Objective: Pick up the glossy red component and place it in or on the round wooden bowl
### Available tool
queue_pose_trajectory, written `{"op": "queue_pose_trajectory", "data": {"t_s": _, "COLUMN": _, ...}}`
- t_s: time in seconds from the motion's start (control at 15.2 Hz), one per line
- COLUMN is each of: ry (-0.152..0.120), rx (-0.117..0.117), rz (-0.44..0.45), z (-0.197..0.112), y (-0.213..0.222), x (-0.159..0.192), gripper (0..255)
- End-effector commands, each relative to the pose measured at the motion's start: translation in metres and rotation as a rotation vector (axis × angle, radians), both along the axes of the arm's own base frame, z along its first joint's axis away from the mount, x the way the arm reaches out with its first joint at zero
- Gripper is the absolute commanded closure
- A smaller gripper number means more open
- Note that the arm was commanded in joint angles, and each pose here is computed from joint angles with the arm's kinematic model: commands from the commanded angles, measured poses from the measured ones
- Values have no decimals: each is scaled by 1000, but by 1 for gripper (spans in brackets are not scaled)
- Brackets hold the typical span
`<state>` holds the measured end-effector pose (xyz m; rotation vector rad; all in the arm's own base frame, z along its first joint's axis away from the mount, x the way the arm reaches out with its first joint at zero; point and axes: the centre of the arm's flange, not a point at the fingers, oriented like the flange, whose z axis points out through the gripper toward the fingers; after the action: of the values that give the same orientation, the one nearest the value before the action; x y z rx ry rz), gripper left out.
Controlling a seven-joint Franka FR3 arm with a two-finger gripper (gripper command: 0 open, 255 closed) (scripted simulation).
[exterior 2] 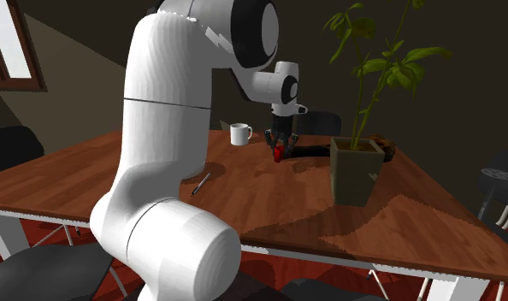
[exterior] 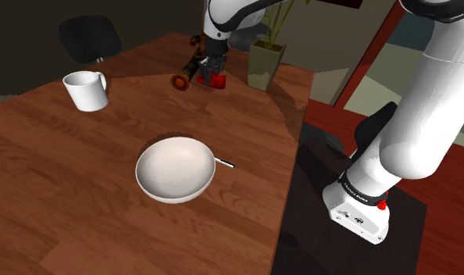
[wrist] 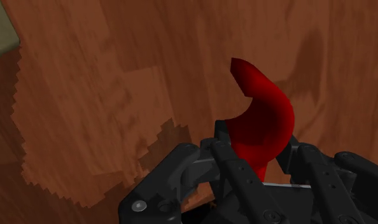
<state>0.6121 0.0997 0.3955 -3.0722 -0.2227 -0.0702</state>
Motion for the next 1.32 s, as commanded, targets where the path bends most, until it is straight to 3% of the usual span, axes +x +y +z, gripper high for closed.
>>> {"op": "queue_pose_trajectory", "data": {"t_s": 0.0, "ry": 0, "rx": 0, "rz": 0, "z": 11, "y": 0, "x": 1, "gripper": 255}}
{"op": "queue_pose_trajectory", "data": {"t_s": 0.59, "ry": 0, "rx": 0, "rz": 0, "z": 57, "y": 0, "x": 1, "gripper": 255}}
{"op": "queue_pose_trajectory", "data": {"t_s": 1.25, "ry": 0, "rx": 0, "rz": 0, "z": 55, "y": 106, "x": -78, "gripper": 255}}
